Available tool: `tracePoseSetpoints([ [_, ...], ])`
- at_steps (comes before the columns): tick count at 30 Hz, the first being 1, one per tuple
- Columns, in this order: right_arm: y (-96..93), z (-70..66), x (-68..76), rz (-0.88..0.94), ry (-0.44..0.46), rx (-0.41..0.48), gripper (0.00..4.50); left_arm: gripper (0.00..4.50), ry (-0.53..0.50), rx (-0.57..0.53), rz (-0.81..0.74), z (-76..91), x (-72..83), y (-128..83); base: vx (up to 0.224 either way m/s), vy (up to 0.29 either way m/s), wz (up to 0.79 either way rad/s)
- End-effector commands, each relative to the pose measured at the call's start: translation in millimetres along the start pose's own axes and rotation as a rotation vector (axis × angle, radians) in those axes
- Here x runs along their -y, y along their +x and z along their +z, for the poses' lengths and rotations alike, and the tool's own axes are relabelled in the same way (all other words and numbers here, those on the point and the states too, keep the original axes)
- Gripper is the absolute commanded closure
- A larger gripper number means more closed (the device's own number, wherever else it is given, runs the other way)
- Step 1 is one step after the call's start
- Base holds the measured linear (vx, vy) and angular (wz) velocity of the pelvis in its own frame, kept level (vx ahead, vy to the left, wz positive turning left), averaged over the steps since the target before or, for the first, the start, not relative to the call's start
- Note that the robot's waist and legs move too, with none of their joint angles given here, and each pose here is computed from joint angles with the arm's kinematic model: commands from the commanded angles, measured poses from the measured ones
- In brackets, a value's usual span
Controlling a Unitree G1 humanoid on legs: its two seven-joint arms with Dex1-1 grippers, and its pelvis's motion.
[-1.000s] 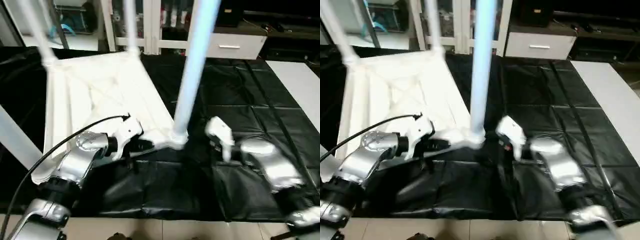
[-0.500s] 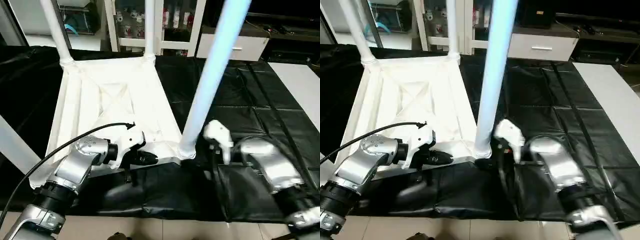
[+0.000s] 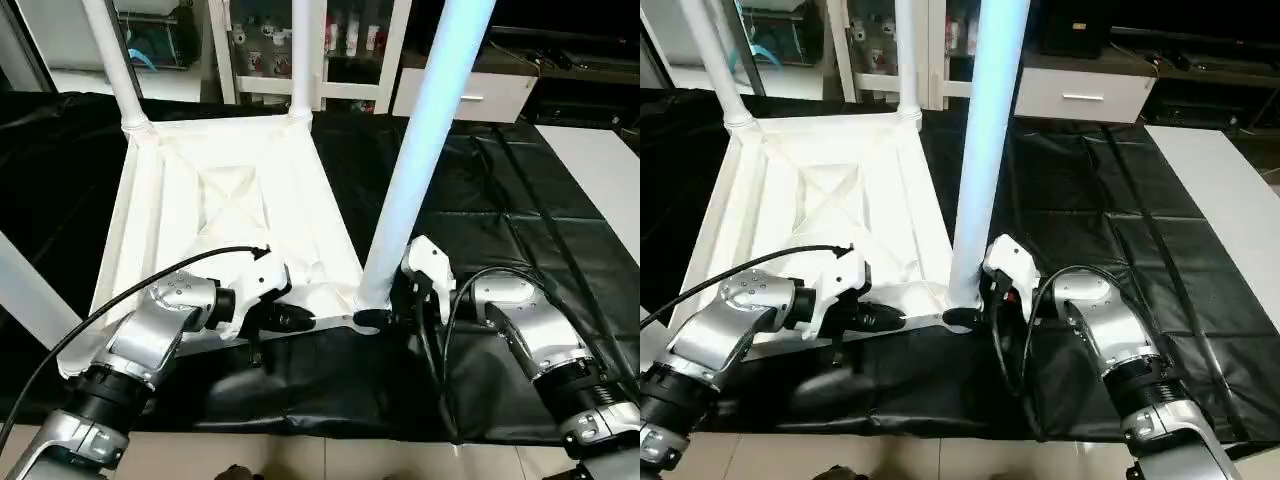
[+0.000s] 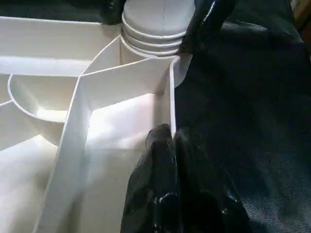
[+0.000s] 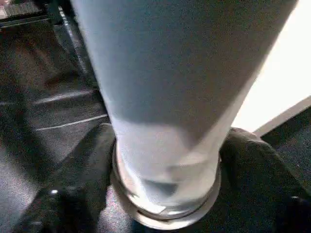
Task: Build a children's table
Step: Rotate leg to tighten
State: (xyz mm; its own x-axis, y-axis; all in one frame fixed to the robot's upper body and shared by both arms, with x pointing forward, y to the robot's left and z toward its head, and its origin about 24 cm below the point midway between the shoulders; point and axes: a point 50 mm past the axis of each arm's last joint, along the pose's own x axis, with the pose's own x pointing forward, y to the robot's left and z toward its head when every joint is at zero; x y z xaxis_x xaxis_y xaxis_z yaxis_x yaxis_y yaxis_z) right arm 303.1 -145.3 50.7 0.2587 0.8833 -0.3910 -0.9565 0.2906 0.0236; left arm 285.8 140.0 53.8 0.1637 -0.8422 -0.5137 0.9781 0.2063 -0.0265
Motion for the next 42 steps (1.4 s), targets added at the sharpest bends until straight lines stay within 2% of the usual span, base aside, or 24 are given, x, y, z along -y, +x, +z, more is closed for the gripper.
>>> tracePoseSetpoints([
  [1, -3.9, 1.5, 2.3, -0.002, -0.016, -0.009, 1.47, 4.5, -0.002, -0.016, -0.069, -2.6, 9.1, 7, 0.0, 0.0, 0.0],
  [9, -2.9, -2.5, 2.3, -0.014, 0.007, 0.001, 1.82, 4.5, -0.009, -0.024, -0.076, -3.6, 9.3, 7, 0.0, 0.0, 0.0],
  [13, 5.9, -9.3, 10.6, -0.156, 0.062, 0.007, 1.84, 4.5, -0.016, -0.021, -0.057, -4.4, 8.3, 12, 0.0, 0.0, 0.0],
  [18, 25.8, -14.0, 20.4, -0.415, 0.185, 0.066, 1.85, 4.5, -0.03, -0.017, 0.117, -3.4, -7.0, 32, -0.011, 0.002, -0.02],
  [19, 34.8, -11.7, 22.0, -0.503, 0.23, 0.102, 1.85, 4.5, -0.043, 0.015, 0.195, 3.6, -14.4, 41, -0.055, 0.011, -0.09],
  [21, 41.7, -9.1, 23.1, -0.565, 0.248, 0.118, 1.85, 4.5, -0.049, 0.035, 0.249, 10.1, -19.4, 47, -0.053, 0.013, -0.09],
  [24, 48.1, -7.4, 25.1, -0.636, 0.264, 0.118, 1.85, 4.5, -0.052, 0.03, 0.307, 15.1, -24.1, 53, 0.0, 0.0, 0.0],
  [25, 55.0, -5.9, 29.1, -0.76, 0.28, 0.099, 1.85, 4.5, -0.051, 0.028, 0.39, 21.3, -30.2, 60, 0.0, 0.0, 0.0],
  [28, 72.1, 0.8, 30.1, -0.899, 0.372, 0.107, 1.85, 4.5, -0.096, 0.062, 0.528, 32.7, -37.6, 72, 0.0, 0.0, 0.0],
  [32, 87.1, 9.1, 26.1, -0.925, 0.42, 0.127, 1.86, 4.5, -0.098, 0.059, 0.608, 36.1, -40.8, 78, 0.0, 0.0, 0.0],
  [36, 97.5, 17.0, 21.7, -0.896, 0.4, 0.148, 1.86, 4.5, -0.097, 0.063, 0.632, 36.3, -42.0, 78, 0.0, 0.0, 0.0],
  [39, 99.6, 30.9, 20.2, -0.787, 0.392, 0.285, 1.86, 4.5, -0.092, 0.068, 0.646, 30.8, -45.5, 68, 0.0, 0.0, 0.0],
  [40, 99.0, 32.0, 20.2, -0.779, 0.386, 0.295, 1.51, 4.5, -0.091, 0.069, 0.645, 30.3, -45.6, 68, 0.0, 0.0, 0.0],
  [42, 93.2, 35.6, 21.1, -0.743, 0.349, 0.329, 1.16, 4.5, -0.081, 0.054, 0.625, 25.9, -44.5, 63, 0.0, 0.0, 0.0],
])
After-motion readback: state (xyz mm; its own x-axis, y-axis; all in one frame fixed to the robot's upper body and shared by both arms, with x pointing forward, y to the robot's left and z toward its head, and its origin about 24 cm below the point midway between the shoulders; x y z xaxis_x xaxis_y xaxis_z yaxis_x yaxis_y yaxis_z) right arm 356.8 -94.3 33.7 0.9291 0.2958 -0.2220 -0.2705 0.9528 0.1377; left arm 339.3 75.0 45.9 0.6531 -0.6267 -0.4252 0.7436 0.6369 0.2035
